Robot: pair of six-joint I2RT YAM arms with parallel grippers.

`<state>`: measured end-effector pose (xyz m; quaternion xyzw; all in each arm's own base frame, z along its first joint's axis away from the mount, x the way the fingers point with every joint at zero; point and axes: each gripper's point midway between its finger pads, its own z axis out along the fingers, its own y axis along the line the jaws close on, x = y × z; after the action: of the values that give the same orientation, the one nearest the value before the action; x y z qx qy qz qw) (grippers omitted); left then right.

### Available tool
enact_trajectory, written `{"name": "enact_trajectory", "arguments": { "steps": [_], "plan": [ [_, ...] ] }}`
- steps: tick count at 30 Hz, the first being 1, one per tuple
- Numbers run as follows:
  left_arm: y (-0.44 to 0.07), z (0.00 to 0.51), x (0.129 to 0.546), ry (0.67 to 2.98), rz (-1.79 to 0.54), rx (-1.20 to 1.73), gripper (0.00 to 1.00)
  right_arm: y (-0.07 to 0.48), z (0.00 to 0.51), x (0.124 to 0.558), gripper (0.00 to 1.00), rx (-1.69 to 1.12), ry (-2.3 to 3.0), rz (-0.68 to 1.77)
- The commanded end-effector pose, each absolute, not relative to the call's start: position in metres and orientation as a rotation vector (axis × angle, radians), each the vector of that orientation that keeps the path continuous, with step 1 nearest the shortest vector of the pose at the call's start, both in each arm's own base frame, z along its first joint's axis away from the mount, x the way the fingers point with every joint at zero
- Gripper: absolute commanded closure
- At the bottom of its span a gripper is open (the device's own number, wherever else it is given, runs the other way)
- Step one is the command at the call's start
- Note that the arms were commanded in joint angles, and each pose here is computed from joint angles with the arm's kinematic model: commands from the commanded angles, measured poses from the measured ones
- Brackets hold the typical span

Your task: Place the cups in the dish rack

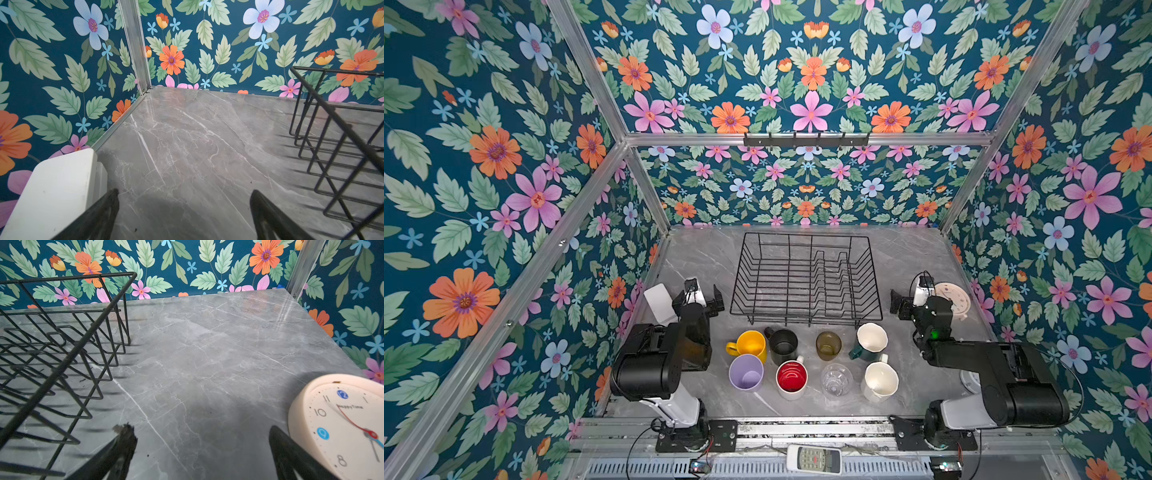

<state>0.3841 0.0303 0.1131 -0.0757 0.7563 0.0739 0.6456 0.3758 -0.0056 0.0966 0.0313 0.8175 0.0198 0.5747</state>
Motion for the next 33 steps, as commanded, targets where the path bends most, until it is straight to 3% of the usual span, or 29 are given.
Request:
{"name": "enact_trajectory", "arguments": {
  "steps": [1,28,33],
  "plan": [
    [0.031,0.116,0.385,1.711,0.176,-0.169,0.0,-0.006,0.097,0.376,0.01,0.079,1.916,0.045],
    [0.031,0.116,0.384,1.709,0.172,-0.167,0.0,-0.009,0.098,0.376,0.01,0.089,1.907,0.032],
    [0.032,0.14,0.387,1.722,0.193,-0.179,0.0,-0.027,0.136,0.366,0.01,0.259,1.973,-0.044]
  ]
}}
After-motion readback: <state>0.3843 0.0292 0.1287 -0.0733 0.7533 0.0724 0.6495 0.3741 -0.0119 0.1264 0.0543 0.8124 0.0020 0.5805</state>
